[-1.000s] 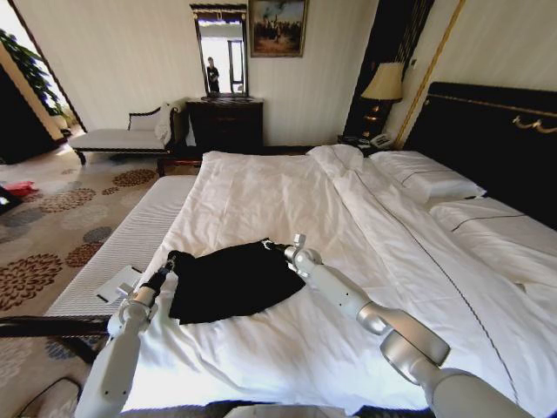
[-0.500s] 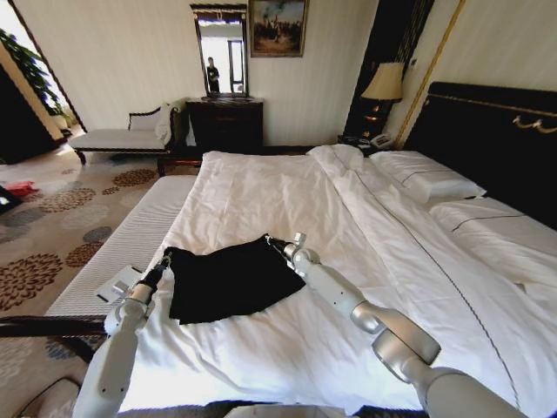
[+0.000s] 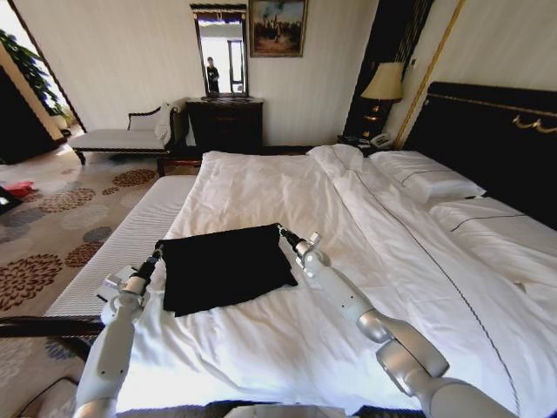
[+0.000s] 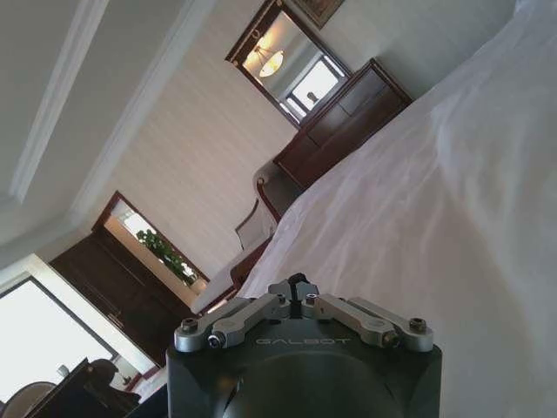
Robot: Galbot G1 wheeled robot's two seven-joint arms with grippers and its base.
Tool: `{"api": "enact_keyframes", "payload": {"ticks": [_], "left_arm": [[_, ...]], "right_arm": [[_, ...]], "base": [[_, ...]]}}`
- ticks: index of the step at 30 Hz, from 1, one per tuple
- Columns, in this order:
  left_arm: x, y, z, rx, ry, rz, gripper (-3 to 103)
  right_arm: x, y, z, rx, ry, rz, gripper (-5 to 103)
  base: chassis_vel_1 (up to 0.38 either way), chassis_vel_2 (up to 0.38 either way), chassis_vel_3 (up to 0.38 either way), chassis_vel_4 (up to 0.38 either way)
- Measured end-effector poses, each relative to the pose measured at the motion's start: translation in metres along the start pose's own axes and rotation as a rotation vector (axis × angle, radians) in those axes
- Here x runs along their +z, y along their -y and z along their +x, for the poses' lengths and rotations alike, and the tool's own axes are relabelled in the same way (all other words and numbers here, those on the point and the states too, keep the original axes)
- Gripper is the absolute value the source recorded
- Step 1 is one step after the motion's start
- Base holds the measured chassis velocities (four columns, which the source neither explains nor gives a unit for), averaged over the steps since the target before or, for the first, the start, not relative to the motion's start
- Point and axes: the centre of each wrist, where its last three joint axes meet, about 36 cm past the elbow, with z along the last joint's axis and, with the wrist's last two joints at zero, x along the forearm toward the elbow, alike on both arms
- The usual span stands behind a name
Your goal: Fold the clothes on the bed.
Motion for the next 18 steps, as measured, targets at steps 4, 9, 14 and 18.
{"api": "enact_keyframes", "payload": {"ticks": [4, 9, 14, 18], "left_arm": [[0.004, 0.009, 0.012, 0.032, -0.02, -0.025, 1], [0.001, 0.025, 0.032, 0.089, -0.045, -0.078, 1], [-0.002, 0.028, 0.055, 0.118, -0.08, -0.116, 1], [-0.004, 0.027, 0.071, 0.117, -0.11, -0.143, 1]], "right_arm": [[0.004, -0.008, 0.006, -0.028, 0.008, 0.009, 1], [0.008, -0.015, 0.027, -0.066, -0.015, 0.045, 1], [0.007, -0.024, 0.055, -0.089, -0.016, 0.065, 1], [-0.001, -0.03, 0.081, -0.091, -0.016, 0.081, 1]], "base": [[0.0, 0.0, 0.0, 0.0], [0.0, 0.0, 0.0, 0.0], [0.0, 0.0, 0.0, 0.0], [0.0, 0.0, 0.0, 0.0]]}}
